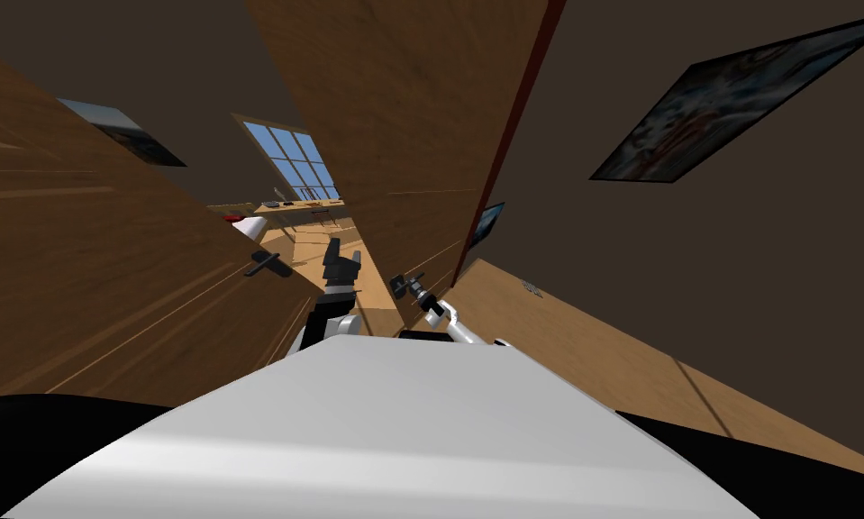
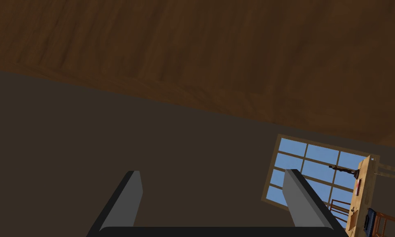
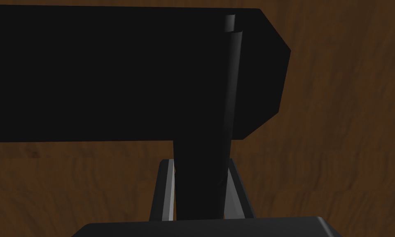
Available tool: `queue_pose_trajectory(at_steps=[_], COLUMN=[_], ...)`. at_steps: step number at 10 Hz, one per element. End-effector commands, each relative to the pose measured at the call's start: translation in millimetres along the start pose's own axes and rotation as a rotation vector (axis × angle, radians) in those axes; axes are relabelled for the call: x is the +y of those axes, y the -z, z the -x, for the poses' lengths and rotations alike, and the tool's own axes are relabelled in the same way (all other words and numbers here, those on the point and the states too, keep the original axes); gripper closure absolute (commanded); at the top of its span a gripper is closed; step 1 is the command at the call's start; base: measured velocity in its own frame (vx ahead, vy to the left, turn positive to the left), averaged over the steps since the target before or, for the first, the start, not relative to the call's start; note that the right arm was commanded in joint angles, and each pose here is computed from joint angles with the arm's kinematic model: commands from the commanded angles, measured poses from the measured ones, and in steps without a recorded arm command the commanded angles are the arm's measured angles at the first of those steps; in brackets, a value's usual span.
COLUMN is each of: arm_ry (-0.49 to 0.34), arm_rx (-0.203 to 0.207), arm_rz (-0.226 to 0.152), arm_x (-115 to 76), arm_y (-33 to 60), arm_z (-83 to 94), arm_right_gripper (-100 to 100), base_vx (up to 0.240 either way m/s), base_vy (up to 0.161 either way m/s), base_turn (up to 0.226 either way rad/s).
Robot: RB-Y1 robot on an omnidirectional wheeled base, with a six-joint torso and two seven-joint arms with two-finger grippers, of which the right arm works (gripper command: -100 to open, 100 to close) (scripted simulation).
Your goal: Push the door open
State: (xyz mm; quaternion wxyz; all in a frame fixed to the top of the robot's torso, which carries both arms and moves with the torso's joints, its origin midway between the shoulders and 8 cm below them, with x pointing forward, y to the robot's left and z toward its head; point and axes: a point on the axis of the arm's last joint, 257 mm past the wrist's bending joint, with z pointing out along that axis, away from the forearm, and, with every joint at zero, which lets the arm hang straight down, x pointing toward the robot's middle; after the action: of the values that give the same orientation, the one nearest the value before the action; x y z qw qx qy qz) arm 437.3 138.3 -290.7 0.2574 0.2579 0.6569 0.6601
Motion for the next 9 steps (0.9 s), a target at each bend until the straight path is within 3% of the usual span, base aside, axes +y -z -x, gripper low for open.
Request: queue_pose_trajectory(at_steps=[1,3,9], arm_ry=[-0.002,0.005,0.025], arm_rx=[-0.001,-0.008,-0.042], arm_rz=[-0.003,-0.005,-0.019], arm_x=[-1.9,-2.3,-9.3], arm_y=[1.4,2.7,12.7], arm_z=[0.3,4.5,21.0], arm_right_gripper=[100,100,100], base_vx=[0.000,0.017,0.088], base_vy=[0.000,0.046,0.178], base_turn=[0.000,-0.041,-0.117])
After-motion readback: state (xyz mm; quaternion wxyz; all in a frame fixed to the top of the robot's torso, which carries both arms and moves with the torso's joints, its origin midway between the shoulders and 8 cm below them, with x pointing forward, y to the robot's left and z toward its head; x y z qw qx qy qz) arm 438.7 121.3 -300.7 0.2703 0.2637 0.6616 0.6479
